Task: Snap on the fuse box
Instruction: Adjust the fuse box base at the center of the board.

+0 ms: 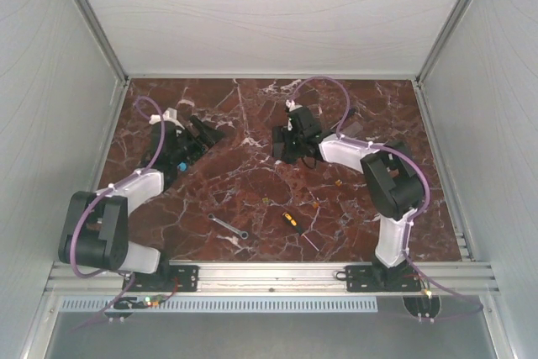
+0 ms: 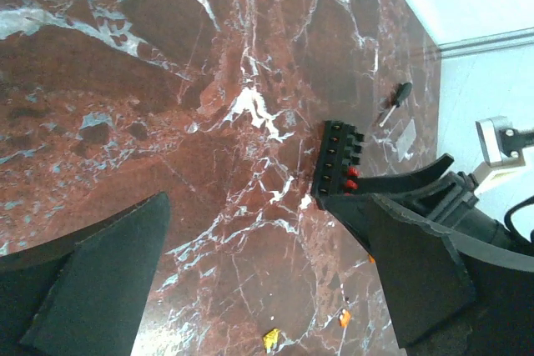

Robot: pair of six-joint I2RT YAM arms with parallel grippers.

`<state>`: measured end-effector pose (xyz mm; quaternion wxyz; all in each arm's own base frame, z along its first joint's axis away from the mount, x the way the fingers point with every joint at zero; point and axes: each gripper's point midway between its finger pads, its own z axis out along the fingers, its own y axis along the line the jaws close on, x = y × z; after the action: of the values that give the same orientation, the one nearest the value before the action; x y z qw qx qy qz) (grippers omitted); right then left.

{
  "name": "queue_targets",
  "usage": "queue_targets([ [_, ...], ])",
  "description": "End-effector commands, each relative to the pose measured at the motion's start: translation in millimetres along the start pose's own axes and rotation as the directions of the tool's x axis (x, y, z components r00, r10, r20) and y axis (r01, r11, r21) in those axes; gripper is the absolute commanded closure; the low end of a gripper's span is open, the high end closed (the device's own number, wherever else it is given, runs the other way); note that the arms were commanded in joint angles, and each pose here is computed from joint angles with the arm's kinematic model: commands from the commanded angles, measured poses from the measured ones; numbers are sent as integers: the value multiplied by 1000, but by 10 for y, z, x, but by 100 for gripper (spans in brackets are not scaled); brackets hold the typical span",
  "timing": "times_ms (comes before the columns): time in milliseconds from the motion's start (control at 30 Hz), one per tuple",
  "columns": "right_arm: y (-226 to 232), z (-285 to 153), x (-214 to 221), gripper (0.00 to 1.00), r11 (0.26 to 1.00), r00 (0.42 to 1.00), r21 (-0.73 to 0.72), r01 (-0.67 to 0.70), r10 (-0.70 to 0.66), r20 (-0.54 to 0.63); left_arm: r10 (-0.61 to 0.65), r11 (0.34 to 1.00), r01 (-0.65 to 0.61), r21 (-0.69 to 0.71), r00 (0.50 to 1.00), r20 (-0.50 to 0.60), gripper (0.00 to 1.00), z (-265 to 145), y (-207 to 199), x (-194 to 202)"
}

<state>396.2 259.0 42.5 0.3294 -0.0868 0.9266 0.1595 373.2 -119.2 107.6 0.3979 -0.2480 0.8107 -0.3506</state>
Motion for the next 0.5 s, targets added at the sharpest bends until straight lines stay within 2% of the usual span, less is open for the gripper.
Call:
queue_targets([
  [0,406,-5,35,19,990,1000,-142,11,-13,-11,6,1000,-6,6,1000,5,1,13,-38,-22],
  [200,925,-103,59,21,918,994,-387,93,-109,-20,22,1000,-22,6,999,-28,3,53,-71,104],
  [333,848,-241,-142,22,913,989,-381,147,-144,37,22,1000,-22,11,998,-52,3,74,-84,201],
  [467,458,-309,-495,23,939,993,-330,96,-67,99,13,999,-11,37,997,-79,4,125,-136,296],
])
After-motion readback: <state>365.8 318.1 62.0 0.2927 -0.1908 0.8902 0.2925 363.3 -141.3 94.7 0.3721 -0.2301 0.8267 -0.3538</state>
